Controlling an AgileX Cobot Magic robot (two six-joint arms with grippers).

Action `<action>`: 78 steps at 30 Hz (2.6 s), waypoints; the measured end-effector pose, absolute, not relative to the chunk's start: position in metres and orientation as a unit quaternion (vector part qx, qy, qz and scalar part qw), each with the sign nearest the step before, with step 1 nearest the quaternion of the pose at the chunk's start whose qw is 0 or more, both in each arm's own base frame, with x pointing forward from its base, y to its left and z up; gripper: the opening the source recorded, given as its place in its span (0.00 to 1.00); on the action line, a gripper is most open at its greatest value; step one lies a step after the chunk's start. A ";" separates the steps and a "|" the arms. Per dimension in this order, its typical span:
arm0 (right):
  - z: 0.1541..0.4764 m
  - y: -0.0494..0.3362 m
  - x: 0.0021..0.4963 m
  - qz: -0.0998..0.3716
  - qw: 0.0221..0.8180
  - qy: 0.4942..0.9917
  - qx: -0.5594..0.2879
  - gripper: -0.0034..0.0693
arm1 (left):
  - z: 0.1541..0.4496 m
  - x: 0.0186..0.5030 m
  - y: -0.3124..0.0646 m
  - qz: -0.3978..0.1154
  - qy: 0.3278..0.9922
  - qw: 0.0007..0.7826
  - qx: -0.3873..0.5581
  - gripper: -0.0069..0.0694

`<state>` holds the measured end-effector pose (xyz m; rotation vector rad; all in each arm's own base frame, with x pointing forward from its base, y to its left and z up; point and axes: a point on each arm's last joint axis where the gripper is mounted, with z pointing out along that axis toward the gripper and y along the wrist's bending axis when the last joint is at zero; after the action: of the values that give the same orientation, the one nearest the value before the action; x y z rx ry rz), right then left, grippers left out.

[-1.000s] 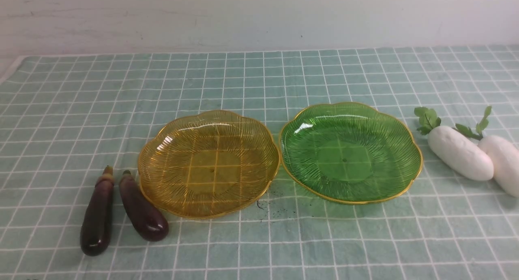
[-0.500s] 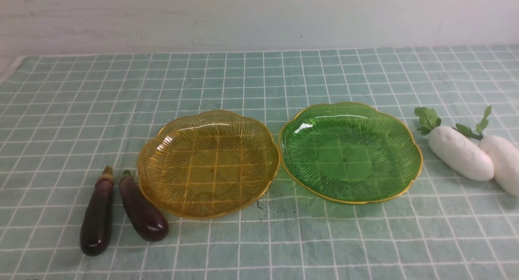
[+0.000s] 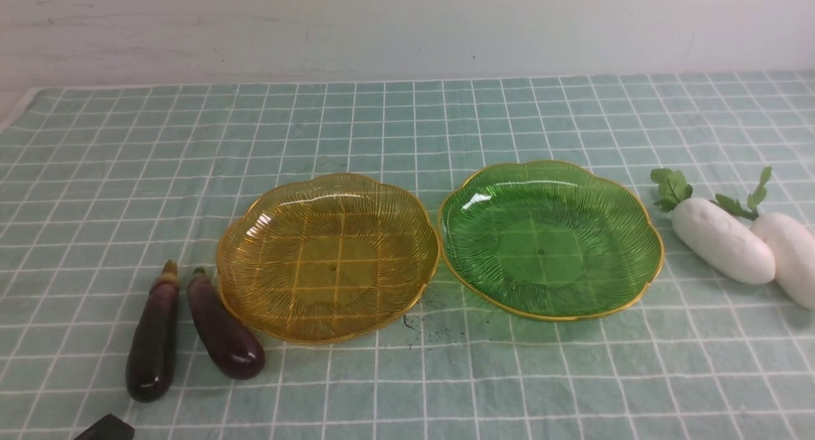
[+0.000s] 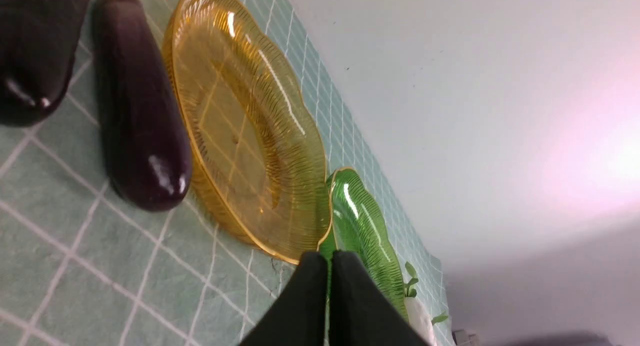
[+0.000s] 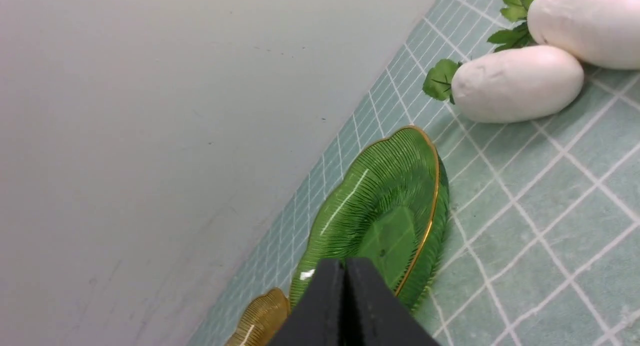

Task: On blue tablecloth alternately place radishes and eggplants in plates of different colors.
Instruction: 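Place the white radish on the plate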

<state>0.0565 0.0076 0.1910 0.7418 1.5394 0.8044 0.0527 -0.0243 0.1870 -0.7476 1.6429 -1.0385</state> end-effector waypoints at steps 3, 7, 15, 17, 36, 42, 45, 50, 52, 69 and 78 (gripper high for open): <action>0.191 0.008 0.057 0.348 0.586 0.658 0.320 0.03 | 0.188 0.053 -0.024 -0.419 0.684 0.519 -0.295 0.08; 0.191 0.008 0.057 0.343 0.589 0.661 0.314 0.03 | 0.190 0.054 -0.021 -0.407 0.677 0.540 -0.291 0.08; 0.260 0.006 0.043 0.248 0.712 0.634 0.172 0.03 | 0.210 0.052 -0.022 -0.425 0.658 0.553 -0.282 0.08; 0.283 0.006 0.040 0.192 0.741 0.633 0.117 0.03 | 0.219 0.052 -0.023 -0.420 0.665 0.557 -0.268 0.08; 0.281 0.011 0.192 0.081 0.327 0.941 0.039 0.03 | 0.223 0.119 -0.056 -0.340 0.908 0.244 -0.033 0.08; 0.290 0.008 0.250 0.059 0.313 0.948 0.026 0.05 | 0.215 0.133 -0.057 -0.335 0.920 0.201 -0.029 0.08; 0.289 0.004 0.279 0.033 0.307 0.951 0.010 0.10 | 0.212 0.134 -0.056 -0.331 0.924 0.188 -0.026 0.08; 0.280 0.000 0.320 0.003 0.300 0.954 -0.009 0.26 | 0.211 0.131 -0.057 -0.332 0.927 0.176 -0.006 0.08; 0.272 -0.002 0.332 -0.014 0.294 0.956 -0.021 0.34 | 0.211 0.130 -0.058 -0.332 0.927 0.173 0.000 0.08; 0.190 -0.012 0.385 -0.094 0.259 0.955 -0.110 0.64 | 0.211 0.129 -0.058 -0.333 0.927 0.170 0.007 0.08; 0.178 -0.011 0.391 -0.085 0.263 0.957 -0.090 0.72 | 0.211 0.129 -0.058 -0.333 0.927 0.170 0.007 0.08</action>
<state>0.3907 -0.0114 0.1780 -0.2430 2.5882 -0.2290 0.1288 -0.0581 0.2109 0.0208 2.6348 -0.9454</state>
